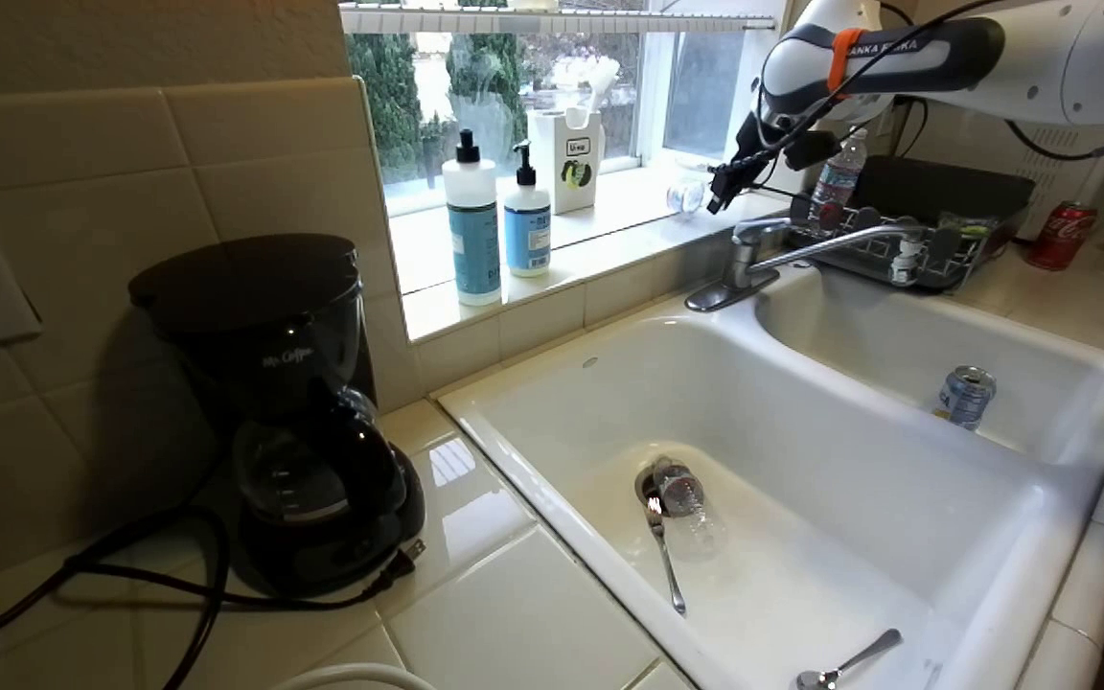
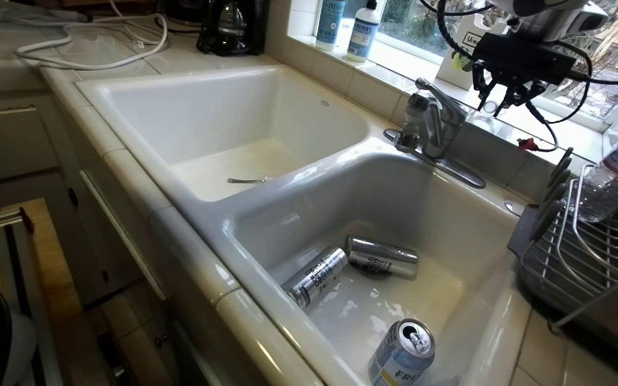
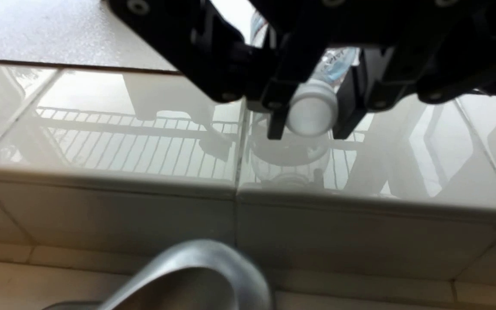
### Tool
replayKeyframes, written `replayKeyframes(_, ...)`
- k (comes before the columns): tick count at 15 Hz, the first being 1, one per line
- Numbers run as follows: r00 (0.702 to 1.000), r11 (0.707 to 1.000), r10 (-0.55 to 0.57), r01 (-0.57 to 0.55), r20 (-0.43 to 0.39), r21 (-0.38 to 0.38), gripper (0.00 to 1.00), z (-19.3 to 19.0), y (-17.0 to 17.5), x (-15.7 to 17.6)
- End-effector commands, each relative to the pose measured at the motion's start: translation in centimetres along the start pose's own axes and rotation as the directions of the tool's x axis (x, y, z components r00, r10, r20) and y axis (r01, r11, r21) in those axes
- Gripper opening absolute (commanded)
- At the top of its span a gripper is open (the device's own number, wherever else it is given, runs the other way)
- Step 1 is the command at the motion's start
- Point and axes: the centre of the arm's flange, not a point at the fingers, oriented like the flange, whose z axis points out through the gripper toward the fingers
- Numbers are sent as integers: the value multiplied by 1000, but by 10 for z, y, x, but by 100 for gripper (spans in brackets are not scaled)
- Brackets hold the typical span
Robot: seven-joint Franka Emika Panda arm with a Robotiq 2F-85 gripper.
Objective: Remove one bottle from the dish rack and put it on the windowsill
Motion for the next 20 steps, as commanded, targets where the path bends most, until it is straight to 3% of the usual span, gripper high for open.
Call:
replayKeyframes(1, 1000, 1000, -15, 15, 15, -17, 8, -3, -15, -11)
replayKeyframes(11, 999, 1000, 12, -11, 33, -4, 8, -5, -30, -20)
replayKeyframes(12, 999, 1000, 11, -11, 37, 0, 57, -6, -31, -21)
replayKeyframes(14, 999, 1000, 16, -16, 38, 4, 63, -7, -32, -21)
replayKeyframes(18, 999, 999, 32, -32, 39, 1, 93, -14, -31, -24)
replayKeyframes(20, 998, 999, 47, -47, 33, -10, 100, -29, -33, -29)
